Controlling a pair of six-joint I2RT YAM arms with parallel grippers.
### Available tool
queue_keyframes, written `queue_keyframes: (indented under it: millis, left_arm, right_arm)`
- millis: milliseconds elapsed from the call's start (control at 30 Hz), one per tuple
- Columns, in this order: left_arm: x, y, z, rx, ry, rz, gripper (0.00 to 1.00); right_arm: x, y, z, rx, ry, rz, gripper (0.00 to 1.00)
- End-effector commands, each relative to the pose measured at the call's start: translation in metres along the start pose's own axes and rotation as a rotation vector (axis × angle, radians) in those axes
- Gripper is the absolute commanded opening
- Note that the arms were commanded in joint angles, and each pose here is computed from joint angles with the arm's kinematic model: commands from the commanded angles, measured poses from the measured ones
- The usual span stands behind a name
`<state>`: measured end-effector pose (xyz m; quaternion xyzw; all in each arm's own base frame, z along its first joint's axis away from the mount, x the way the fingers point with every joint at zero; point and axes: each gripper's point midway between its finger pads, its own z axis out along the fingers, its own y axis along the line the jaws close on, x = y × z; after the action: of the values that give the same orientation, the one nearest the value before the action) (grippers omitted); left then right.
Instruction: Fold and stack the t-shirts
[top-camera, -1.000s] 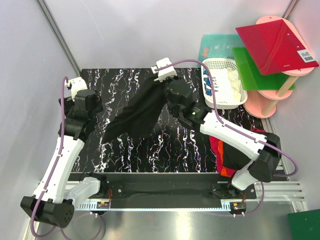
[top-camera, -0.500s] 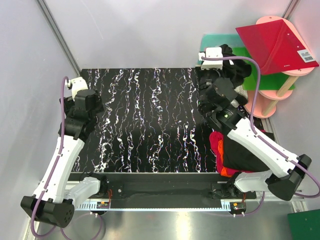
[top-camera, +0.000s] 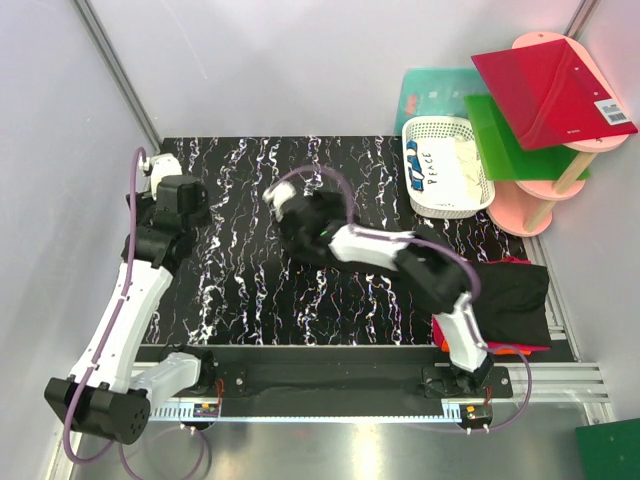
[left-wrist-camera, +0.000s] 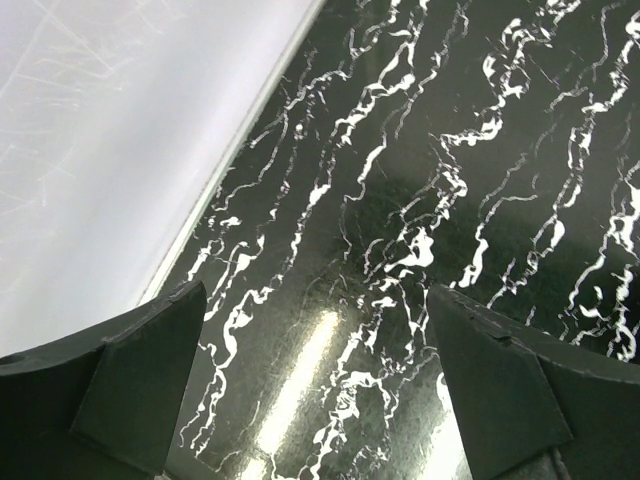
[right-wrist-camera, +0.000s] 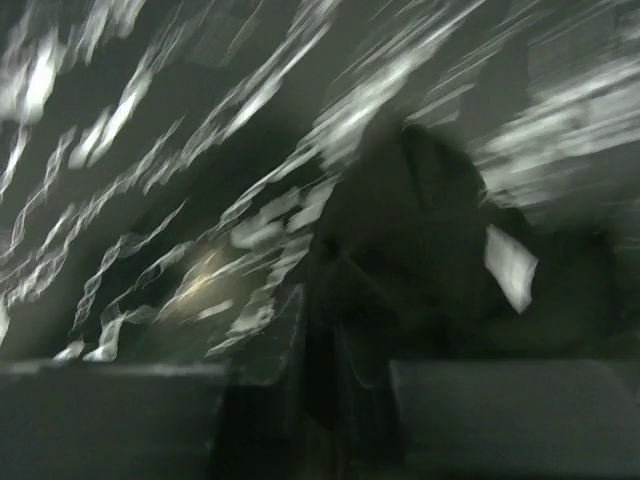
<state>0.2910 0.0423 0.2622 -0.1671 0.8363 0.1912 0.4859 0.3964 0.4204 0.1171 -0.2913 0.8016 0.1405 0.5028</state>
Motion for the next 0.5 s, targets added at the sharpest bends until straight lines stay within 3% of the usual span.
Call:
queue_keyframes:
  millis: [0, 67, 133, 267, 467]
  left_arm:
    - [-0.016, -0.017, -0.007, 0.091, 0.007, -0.042, 0.99]
    - [-0.006, -0.037, -0.01, 0.2, 0.059, -0.039, 0.99]
    - [0.009, -0.055, -0.008, 0.268, 0.116, -0.054, 0.99]
    - [0.038, -0.103, -0.002, 0.418, 0.261, -0.077, 0.99]
    - [0.088, -0.182, 0.011, 0.463, 0.384, 0.011, 0.99]
  right_arm:
    - [-0.005, 0.12, -0.004, -0.376, 0.028, 0.079, 0.81]
    - [0.002, 0.114, -0.011, -0.291, 0.012, 0.046, 0.99]
    - [-0.014, 0.091, -0.031, -0.205, -0.058, 0.052, 1.0]
    - [-0.047, 0.01, -0.075, 0.141, -0.184, 0.034, 1.0]
    - [-0.069, -0.064, -0.14, 0.377, -0.293, 0.047, 1.0]
